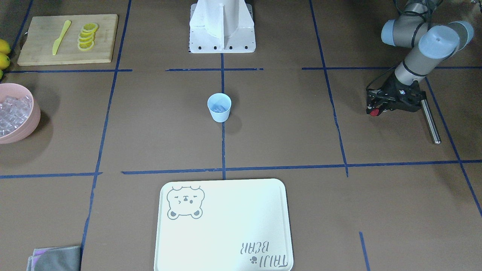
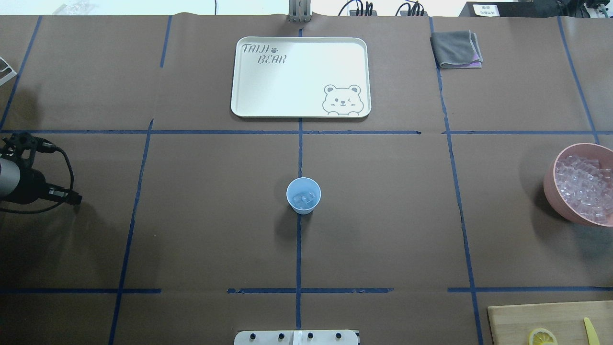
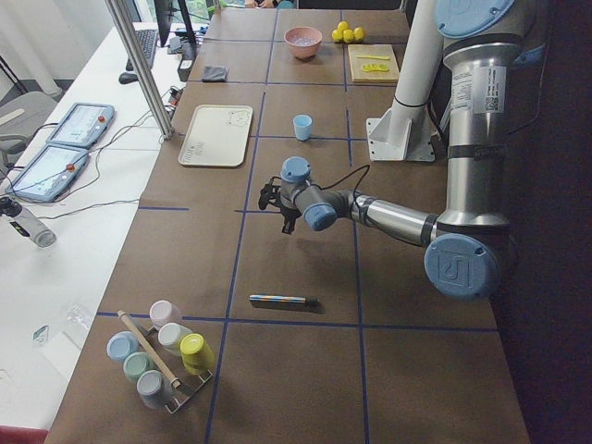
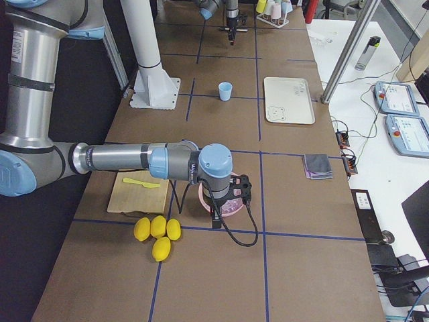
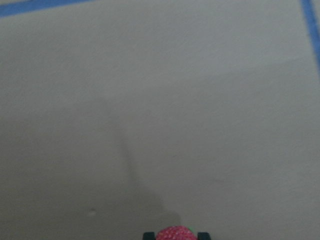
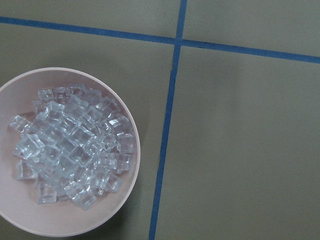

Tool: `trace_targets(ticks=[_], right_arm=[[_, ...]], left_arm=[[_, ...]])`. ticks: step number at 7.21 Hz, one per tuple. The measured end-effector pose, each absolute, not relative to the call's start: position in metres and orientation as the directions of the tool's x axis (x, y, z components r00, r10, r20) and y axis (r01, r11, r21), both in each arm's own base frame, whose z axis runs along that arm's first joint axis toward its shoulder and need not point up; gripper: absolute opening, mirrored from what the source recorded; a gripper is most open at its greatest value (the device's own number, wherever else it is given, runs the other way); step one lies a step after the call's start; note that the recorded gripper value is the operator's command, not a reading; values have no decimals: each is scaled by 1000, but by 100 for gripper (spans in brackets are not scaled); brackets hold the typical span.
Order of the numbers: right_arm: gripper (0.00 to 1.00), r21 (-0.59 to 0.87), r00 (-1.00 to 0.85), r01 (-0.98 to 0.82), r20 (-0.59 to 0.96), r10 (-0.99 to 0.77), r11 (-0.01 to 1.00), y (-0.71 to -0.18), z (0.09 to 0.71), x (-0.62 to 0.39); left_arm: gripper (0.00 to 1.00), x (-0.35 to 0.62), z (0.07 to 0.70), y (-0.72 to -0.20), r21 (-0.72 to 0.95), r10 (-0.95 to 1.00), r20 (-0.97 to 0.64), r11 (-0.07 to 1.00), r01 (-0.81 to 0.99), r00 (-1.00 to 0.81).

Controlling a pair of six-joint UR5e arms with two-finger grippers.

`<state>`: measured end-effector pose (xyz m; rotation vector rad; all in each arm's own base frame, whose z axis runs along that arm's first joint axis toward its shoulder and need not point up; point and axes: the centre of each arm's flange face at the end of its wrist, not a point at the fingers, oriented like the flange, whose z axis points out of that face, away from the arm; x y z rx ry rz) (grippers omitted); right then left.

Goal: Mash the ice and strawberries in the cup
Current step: 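Carry the strawberry with the left gripper over the light-blue cup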

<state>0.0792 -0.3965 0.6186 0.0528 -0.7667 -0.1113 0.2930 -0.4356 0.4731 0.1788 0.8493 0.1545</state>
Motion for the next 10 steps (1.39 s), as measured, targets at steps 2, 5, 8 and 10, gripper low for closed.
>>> trace_targets(ticks=[2,5,8,10], right_arm=[[100,89,714,81,689,-120,993,-397,618,79],[100,91,714,81,689,-122,992,-397,617,79],[100,91,714,81,689,-121,993,-397,617,79],[100,91,714,81,689,-121,993,-397,617,79]], left_arm=[[0,321,366,-451,167,145,-746,986,-28,650],[0,427,201,-420,19,-2,-760,999,25,650],[0,488,119,-396,-67,-118,-761,992,104,638],[0,541,93,-387,-68,-153,-740,986,153,655]])
